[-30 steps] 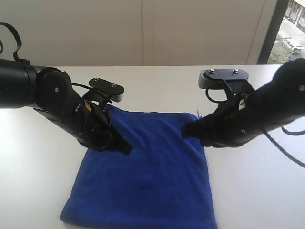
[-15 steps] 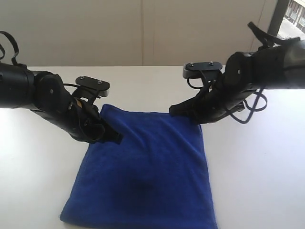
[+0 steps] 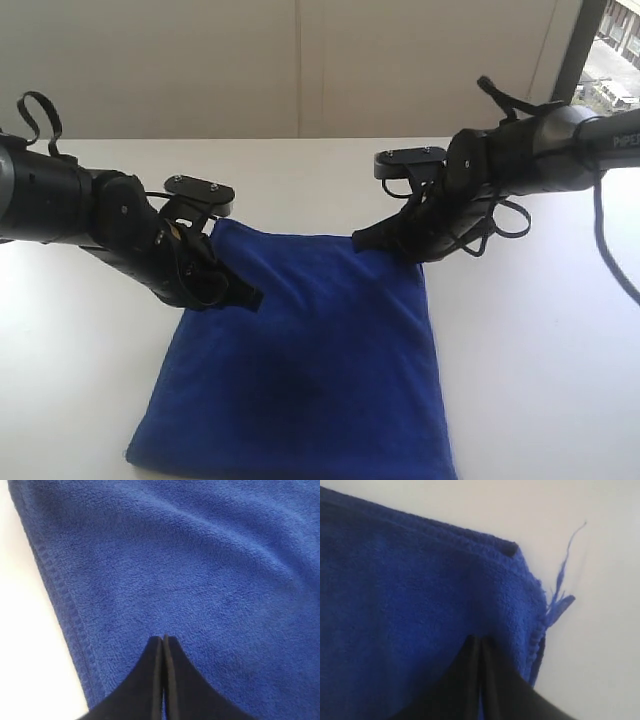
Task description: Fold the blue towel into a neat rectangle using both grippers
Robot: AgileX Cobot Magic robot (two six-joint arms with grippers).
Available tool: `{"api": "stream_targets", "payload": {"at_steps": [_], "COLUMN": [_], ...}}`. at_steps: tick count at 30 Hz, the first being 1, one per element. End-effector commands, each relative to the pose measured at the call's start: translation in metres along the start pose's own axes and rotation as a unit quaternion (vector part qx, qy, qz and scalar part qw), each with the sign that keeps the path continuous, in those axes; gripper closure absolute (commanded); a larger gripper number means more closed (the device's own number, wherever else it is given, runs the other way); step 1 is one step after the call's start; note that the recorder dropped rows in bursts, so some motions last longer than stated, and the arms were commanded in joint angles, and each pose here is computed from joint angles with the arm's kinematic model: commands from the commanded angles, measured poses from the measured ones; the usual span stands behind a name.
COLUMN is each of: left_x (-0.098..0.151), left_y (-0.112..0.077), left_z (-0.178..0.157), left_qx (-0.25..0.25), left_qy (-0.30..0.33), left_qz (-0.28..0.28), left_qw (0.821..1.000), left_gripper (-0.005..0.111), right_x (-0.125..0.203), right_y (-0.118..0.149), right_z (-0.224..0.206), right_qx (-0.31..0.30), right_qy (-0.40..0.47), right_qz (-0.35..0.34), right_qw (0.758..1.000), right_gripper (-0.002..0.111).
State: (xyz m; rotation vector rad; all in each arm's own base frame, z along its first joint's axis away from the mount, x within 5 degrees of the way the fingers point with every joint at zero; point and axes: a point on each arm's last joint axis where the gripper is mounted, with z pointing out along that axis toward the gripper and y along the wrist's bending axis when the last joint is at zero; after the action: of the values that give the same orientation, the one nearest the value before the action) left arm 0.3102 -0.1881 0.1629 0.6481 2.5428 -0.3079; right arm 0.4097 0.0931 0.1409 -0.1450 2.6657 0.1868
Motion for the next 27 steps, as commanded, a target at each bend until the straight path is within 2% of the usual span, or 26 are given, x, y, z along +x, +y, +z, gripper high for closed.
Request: {"api": "stream_targets", "payload": {"at_steps": [1, 5, 14, 19, 27], "left_x": [0.011, 0.021, 0.029, 0.030, 0.030], "left_y": [0.001, 0.004, 0.008, 0.012, 0.012], "left_z": [0.010, 0.015, 0.014, 0.013, 0.013], "left_qx": [0.003, -0.004, -0.020, -0.043, -0.042], "left_qy": [0.039, 0.085, 0.131, 0.142, 0.141], "left_qz": [-0.011, 0.024, 0.064, 0.060, 0.058], "left_qw": [0.999, 0.996, 0.989, 0.987, 0.987], "left_gripper": [0.107, 0.107, 0.107, 0.107, 0.107], "right_x": [0.001, 0.003, 0.002, 0.001, -0.006], "right_y": [-0.003, -0.004, -0.013, -0.022, -0.023], "right_z": [0.009, 0.013, 0.012, 0.012, 0.007], "right_qx": [0.004, 0.006, 0.020, 0.024, 0.025], "right_qy": [0.006, 0.012, 0.009, 0.008, -0.016], "right_qz": [-0.011, -0.016, -0.028, -0.019, -0.018], "right_qw": [1.000, 1.000, 0.999, 0.999, 0.999], "right_gripper": [0.108, 0.108, 0.108, 0.108, 0.108]}}
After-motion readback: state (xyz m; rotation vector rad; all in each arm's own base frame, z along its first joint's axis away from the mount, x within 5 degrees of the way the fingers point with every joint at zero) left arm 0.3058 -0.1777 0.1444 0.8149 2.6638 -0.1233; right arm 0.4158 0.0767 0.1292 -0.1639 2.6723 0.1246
